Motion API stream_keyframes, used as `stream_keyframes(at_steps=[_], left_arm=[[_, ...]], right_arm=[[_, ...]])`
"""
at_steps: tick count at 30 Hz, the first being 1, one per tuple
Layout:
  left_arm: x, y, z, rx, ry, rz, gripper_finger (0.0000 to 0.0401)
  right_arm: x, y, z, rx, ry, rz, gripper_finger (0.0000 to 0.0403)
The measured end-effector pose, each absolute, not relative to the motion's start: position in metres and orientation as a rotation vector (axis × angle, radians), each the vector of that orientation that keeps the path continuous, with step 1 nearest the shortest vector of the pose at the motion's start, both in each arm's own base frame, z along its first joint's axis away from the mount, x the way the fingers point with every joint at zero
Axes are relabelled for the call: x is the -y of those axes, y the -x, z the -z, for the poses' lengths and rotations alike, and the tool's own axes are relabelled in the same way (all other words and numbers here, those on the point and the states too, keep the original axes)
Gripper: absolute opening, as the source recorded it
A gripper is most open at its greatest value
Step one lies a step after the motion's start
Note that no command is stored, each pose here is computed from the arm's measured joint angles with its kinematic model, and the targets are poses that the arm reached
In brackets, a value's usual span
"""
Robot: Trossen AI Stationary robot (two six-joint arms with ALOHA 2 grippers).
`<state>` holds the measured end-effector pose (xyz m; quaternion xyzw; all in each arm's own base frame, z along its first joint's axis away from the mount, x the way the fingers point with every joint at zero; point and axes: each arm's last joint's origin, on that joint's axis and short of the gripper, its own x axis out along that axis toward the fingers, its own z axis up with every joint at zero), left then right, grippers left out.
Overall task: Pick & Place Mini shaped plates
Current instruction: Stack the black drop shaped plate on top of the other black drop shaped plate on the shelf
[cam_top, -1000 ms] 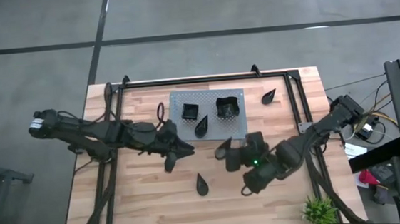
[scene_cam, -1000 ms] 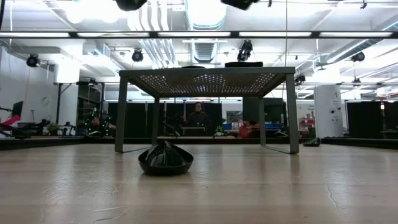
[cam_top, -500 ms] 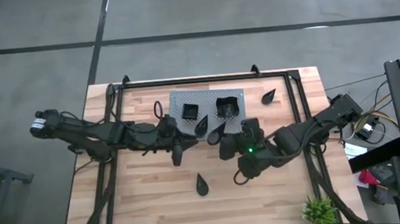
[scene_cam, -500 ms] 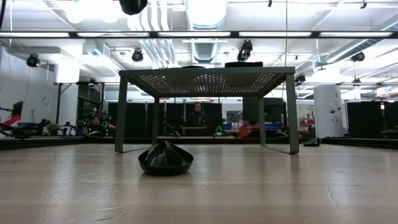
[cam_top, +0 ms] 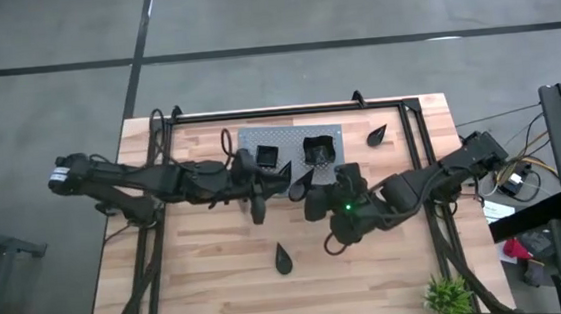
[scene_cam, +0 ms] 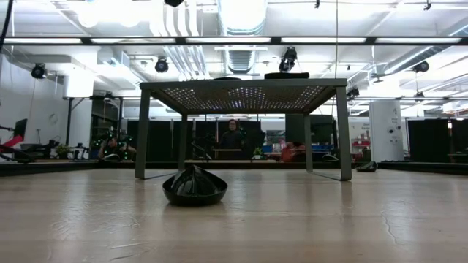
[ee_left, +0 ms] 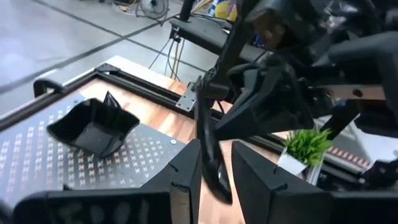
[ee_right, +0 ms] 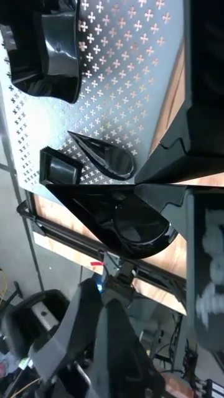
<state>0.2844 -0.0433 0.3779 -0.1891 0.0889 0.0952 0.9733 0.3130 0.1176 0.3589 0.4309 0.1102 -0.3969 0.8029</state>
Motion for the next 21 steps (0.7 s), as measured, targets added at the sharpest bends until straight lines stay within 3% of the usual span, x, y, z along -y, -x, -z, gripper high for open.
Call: stream_keyframes(at_steps=[11, 21], left_arm=[[0.047, -0.307, -0.384, -0.350, 0.223, -0.220, 0.0081], [0.049, -0.313, -0.390, -0.347, 0.220, -0.215, 0.0081]], right_arm=[[-0.117, -0.314, -0.359, -0.245, -0.939, 0.843, 0.0008], [-0.117, -0.314, -0.359, -0.243, -0.940, 0.842, 0.0008]])
